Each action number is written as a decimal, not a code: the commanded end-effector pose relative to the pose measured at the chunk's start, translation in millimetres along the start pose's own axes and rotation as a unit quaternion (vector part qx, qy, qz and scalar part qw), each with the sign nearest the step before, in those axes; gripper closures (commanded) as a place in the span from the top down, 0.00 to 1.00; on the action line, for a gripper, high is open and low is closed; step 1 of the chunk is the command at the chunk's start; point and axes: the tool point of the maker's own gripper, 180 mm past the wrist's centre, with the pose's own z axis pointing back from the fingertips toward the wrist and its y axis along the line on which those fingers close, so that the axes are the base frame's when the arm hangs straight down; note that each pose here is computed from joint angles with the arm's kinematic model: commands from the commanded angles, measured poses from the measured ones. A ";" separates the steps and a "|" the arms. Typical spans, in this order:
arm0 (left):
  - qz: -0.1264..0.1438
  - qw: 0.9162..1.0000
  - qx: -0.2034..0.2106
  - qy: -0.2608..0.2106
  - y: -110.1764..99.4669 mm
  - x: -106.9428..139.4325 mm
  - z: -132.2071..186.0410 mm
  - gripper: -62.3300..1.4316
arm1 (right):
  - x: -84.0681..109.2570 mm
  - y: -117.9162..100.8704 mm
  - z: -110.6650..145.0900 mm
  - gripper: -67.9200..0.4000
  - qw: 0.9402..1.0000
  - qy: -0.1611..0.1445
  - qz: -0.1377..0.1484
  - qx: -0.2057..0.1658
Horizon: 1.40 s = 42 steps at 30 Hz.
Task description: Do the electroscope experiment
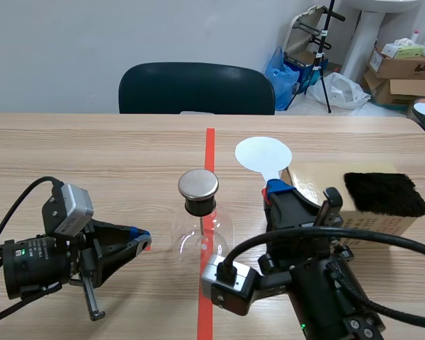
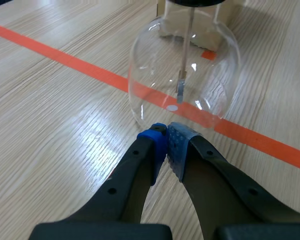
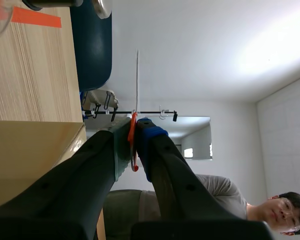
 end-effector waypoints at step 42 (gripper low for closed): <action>-0.012 1.000 -0.009 -0.014 -5.6 8.0 -6.4 0.08 | -0.6 -6.9 -1.6 0.02 1.000 -0.011 0.007 -0.011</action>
